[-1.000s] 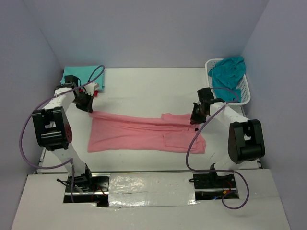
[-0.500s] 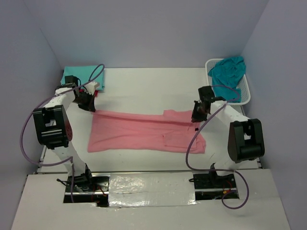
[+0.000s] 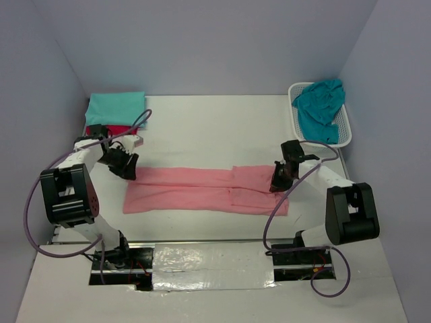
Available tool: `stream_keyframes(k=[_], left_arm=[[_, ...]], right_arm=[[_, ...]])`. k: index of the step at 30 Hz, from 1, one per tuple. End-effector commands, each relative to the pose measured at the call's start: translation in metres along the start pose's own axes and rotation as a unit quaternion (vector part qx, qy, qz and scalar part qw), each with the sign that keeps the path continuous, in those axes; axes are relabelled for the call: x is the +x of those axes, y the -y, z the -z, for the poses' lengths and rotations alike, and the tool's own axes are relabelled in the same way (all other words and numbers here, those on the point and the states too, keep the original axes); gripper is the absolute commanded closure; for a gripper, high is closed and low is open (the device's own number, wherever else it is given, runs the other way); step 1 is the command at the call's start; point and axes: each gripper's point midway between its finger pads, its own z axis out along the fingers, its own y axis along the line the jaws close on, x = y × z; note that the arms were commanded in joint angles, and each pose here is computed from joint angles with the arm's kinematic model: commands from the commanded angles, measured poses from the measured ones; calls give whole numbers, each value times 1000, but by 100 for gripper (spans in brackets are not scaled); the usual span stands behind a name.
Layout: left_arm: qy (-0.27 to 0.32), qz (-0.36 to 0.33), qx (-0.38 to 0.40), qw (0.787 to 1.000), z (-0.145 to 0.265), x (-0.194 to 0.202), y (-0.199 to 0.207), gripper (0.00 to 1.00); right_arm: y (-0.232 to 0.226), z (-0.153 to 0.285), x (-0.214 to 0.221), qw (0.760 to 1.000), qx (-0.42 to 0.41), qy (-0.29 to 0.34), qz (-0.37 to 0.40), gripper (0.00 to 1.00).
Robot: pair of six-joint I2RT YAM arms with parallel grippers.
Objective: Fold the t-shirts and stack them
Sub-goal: Fold the other side of the tshirt into a rectangle
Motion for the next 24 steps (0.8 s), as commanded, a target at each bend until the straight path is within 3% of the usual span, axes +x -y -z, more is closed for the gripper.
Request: stream_keyframes(k=[1, 2, 6, 9, 10, 11, 12, 14, 17, 18, 19, 24], left_arm=[[-3, -3, 65, 998, 11, 5, 19, 7], [5, -7, 87, 996, 14, 4, 21, 1], [80, 69, 107, 989, 47, -24, -1, 1], [78, 102, 80, 989, 38, -33, -9, 6], [68, 114, 59, 989, 33, -34, -13, 21], [41, 92, 29, 994, 22, -29, -16, 46], [30, 88, 19, 995, 17, -25, -16, 99], [1, 81, 17, 997, 6, -16, -12, 100], [-25, 102, 16, 994, -2, -6, -16, 79], [-30, 105, -6, 994, -4, -4, -25, 65], [-29, 108, -12, 994, -4, -5, -28, 61], [-28, 111, -39, 993, -6, -10, -38, 66]], right_arm=[[-6, -4, -9, 1000, -13, 12, 0, 100], [-3, -5, -9, 1000, -6, 13, 2, 100], [3, -5, -6, 1000, 6, 14, 7, 100], [4, -6, -6, 1000, 7, 15, 8, 100], [4, -7, -6, 1000, 7, 14, 8, 100], [3, -7, -7, 1000, 6, 14, 9, 100], [3, -7, -8, 1000, 6, 15, 8, 100], [3, -7, -9, 1000, 7, 15, 8, 100], [7, -8, -7, 1000, 16, 14, 12, 100], [7, -8, -8, 1000, 17, 15, 14, 100], [8, -8, -7, 1000, 17, 14, 14, 100], [7, -9, -6, 1000, 15, 13, 14, 100]])
